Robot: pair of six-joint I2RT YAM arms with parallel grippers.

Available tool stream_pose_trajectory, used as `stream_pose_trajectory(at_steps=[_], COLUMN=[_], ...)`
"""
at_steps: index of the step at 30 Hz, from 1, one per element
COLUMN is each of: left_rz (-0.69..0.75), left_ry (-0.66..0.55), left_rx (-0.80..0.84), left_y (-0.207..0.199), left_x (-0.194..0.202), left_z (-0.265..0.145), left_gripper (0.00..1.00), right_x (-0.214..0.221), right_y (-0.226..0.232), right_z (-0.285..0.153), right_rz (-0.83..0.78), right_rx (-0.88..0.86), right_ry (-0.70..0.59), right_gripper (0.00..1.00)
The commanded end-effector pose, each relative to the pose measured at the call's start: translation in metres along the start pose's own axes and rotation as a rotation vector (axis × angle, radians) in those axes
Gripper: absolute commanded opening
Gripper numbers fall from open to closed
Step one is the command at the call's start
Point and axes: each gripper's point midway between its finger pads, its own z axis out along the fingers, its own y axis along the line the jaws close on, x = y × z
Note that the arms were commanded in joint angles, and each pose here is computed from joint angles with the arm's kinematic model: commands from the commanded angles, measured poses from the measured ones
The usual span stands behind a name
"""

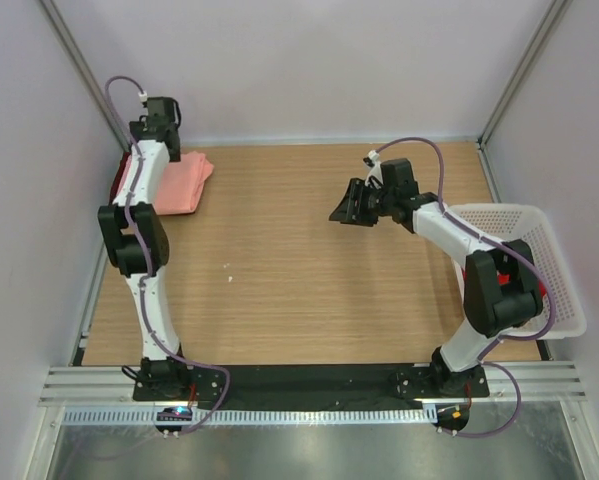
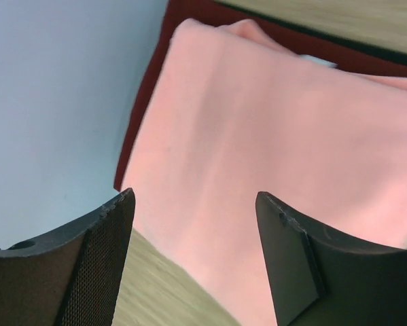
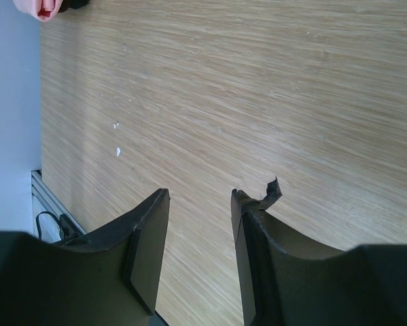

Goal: Fold and stack the t-shirts
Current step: Neatly place the folded tshirt to the corner

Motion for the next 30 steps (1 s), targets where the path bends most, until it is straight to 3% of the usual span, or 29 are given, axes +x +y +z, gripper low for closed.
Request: stream_pose_trajectory(at_steps=[1, 7, 9, 16, 22, 25, 30], left_rz=[-0.152, -0.265, -0.253, -0.251, -0.233, -0.219, -0.239], left_ry=[-0.099, 0.030, 0.082, 0.244, 0.329, 0.352, 0.304], left_rx=[0.052, 0.304, 0.322, 0.401, 0.375, 0.353, 0.368], left_y=[0.011, -0.041, -0.048, -0.079, -0.085, -0.082, -0.071], left_x=[-0.037, 0.013, 0.030, 0.078, 0.114, 0.120, 0.092], left_z=[-0.071, -0.084, -0.081, -0.070, -0.061, -0.060, -0.079], left_gripper=[0.73, 0.70, 0.68, 0.46, 0.40, 0.40, 0.44], right_x=[-0.020, -0.013, -0.009, -0.008, -0.012, -0.011, -0.012], right_y=[0.015, 0.014, 0.017, 0.023, 0.028, 0.028, 0.027], right_z=[-0.016, -0.033, -0.040, -0.054, -0.059, -0.059, -0.065], right_rz=[-0.048, -0.035, -0.033, -0.030, -0.038, -0.036, -0.034], right_rx=[-0.005, 0.041, 0.037, 0.034, 0.035, 0.037, 0.057], right_ry=[-0.051, -0.047, -0.050, -0.079, -0.087, -0.082, -0.089], right_gripper=[0.49, 0.49, 0.49, 0.49, 0.49, 0.49, 0.49])
